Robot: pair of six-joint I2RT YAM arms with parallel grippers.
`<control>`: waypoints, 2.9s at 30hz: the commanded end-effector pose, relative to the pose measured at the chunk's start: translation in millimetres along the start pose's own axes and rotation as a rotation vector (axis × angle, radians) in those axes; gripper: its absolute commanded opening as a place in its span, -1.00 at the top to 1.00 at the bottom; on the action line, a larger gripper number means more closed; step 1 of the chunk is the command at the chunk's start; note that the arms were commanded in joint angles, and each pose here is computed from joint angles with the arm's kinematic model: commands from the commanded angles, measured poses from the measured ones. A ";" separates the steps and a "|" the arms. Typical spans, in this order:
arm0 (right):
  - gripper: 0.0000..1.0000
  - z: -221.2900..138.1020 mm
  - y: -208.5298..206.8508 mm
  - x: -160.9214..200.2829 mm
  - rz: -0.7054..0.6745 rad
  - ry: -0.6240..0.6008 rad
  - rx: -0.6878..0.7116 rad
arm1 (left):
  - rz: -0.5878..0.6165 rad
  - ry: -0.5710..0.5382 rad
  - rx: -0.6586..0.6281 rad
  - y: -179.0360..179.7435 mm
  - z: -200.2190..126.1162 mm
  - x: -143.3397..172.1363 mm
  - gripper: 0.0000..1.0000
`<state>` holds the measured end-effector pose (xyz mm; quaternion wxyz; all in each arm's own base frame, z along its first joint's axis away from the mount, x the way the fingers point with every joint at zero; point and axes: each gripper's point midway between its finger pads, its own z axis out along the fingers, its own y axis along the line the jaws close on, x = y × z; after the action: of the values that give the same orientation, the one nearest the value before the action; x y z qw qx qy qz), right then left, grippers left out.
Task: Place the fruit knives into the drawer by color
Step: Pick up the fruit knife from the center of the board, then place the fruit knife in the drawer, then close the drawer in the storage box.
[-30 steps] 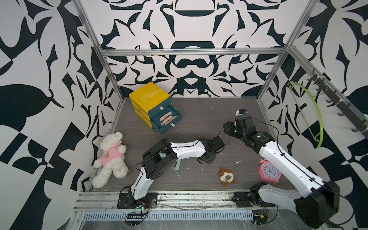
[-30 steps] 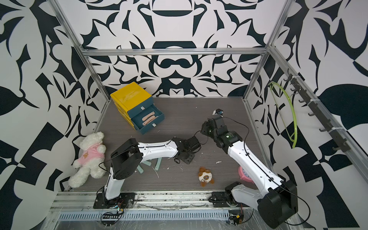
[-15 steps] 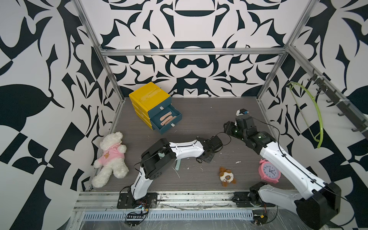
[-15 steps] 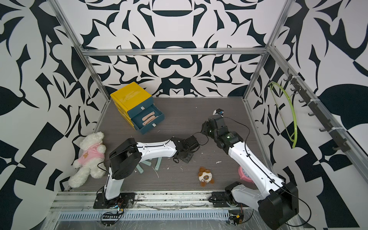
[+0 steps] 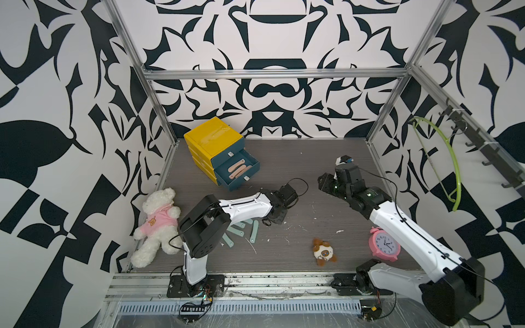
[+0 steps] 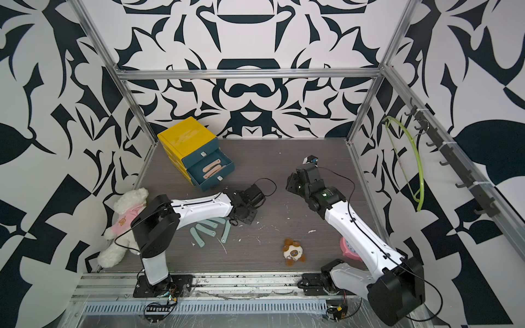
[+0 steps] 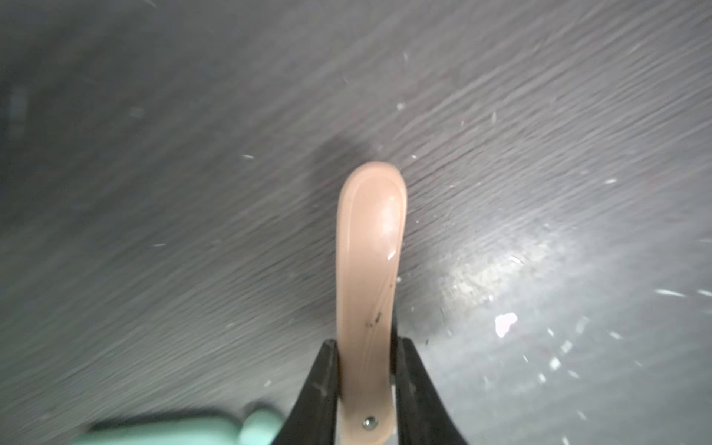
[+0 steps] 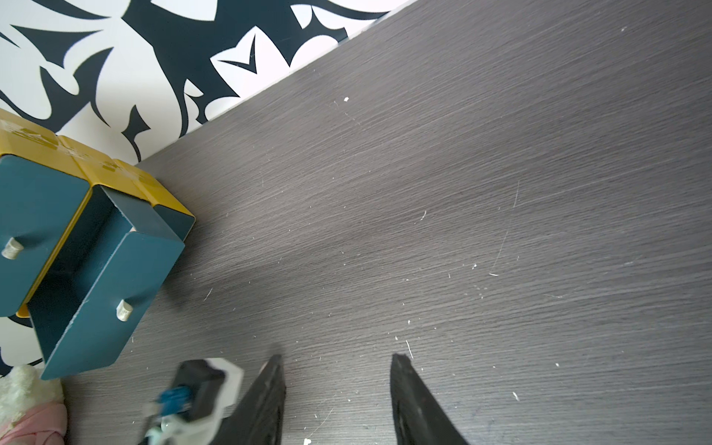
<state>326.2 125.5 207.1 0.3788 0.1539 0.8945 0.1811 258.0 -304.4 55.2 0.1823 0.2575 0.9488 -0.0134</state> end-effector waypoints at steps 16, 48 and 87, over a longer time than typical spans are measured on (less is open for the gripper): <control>0.07 9.4 14.4 -2.6 0.032 0.010 -0.055 | -0.226 -0.329 -0.313 186.3 -134.4 -115.3 0.66; 0.04 53.6 148.3 66.3 -0.133 0.173 -0.335 | -0.571 -0.536 -0.083 261.0 -202.8 -123.7 -0.98; 0.08 199.4 320.7 74.9 0.227 0.228 -0.635 | -0.768 -0.307 -0.211 335.3 -117.7 -76.2 -0.99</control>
<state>457.3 463.7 123.1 0.2609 0.1034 0.8523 0.4415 459.1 -37.3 238.4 0.3686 -0.1471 0.9175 -0.0277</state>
